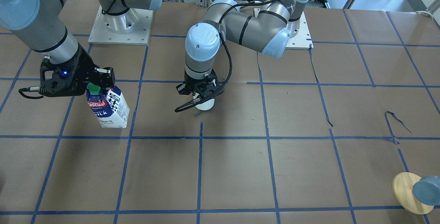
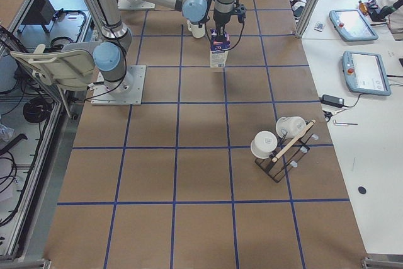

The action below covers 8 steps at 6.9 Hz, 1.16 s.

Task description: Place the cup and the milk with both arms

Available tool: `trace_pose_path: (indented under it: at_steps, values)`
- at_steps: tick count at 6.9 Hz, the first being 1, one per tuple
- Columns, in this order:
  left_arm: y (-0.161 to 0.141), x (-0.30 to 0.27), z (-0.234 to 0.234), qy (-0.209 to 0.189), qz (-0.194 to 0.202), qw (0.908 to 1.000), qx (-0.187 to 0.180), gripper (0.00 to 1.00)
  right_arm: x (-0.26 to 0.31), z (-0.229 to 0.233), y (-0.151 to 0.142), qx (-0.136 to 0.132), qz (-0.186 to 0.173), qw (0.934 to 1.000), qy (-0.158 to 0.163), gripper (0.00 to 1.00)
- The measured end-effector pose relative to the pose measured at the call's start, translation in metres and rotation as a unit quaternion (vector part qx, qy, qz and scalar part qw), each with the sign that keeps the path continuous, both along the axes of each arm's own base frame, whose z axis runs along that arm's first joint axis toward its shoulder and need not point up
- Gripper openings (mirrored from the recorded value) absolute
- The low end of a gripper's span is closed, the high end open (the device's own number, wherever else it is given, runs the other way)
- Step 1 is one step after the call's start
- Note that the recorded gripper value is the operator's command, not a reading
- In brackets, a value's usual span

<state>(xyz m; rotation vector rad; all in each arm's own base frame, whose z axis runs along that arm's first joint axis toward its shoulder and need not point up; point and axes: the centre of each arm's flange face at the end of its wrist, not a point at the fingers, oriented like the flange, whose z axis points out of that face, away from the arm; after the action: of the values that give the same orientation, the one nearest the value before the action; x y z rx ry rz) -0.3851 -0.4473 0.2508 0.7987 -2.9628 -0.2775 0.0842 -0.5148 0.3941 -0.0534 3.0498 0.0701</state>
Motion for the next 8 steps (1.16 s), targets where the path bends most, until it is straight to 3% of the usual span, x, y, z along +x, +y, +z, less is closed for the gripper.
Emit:
trace_pose_path:
  at_steps: [2,3,5,8]
  values:
    - [-0.017,0.016,0.016,0.011,-0.007,0.9998,-0.016,1.0,0.008,0.0,0.004,0.007,-0.014,0.9998,-0.01,0.18]
    - [-0.031,0.03,0.035,0.02,-0.03,0.9988,-0.034,1.0,0.023,0.001,0.01,0.011,-0.013,0.9998,-0.014,0.18]
    - [-0.056,0.075,0.093,0.031,-0.13,0.9898,-0.049,1.0,0.078,0.009,0.032,0.009,0.011,0.9998,-0.015,0.17]
    - [-0.058,0.171,0.179,0.03,-0.268,0.9612,-0.056,1.0,0.156,0.0,0.077,0.016,0.017,0.9997,-0.011,0.19]
